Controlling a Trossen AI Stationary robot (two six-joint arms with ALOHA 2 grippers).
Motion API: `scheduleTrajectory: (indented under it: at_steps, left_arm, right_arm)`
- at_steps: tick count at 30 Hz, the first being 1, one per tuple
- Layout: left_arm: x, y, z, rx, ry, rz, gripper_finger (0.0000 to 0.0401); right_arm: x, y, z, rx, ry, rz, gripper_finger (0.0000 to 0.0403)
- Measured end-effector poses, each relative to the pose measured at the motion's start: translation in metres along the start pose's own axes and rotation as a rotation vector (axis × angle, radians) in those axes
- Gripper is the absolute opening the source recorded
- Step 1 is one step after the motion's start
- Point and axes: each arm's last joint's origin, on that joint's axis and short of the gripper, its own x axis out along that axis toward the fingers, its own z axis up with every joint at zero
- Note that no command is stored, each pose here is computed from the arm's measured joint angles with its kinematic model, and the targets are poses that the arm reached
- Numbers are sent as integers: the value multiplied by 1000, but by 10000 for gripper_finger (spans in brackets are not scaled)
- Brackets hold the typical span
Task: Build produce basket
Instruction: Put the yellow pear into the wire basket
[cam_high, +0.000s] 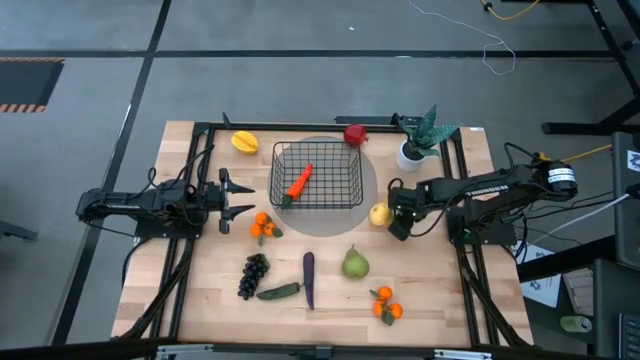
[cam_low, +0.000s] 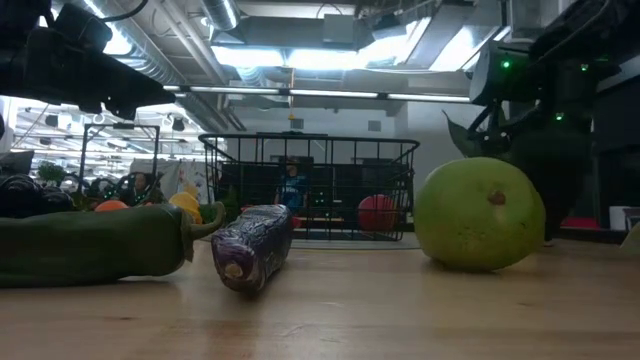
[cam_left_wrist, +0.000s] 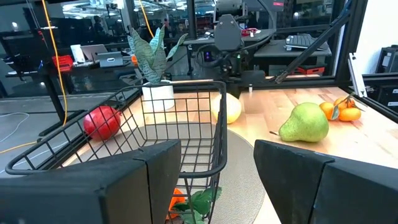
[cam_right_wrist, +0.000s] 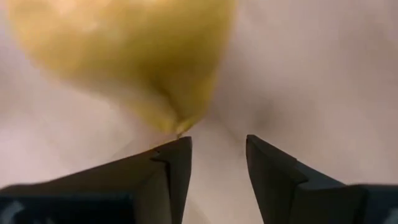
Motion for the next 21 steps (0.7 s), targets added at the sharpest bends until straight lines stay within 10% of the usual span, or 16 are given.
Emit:
scheduleTrajectory:
  at_steps: [21]
  left_arm:
    - [0, 0, 0, 0, 0, 0, 195]
  right_arm:
    - [-1, 12, 5, -11, -147, -7, 141]
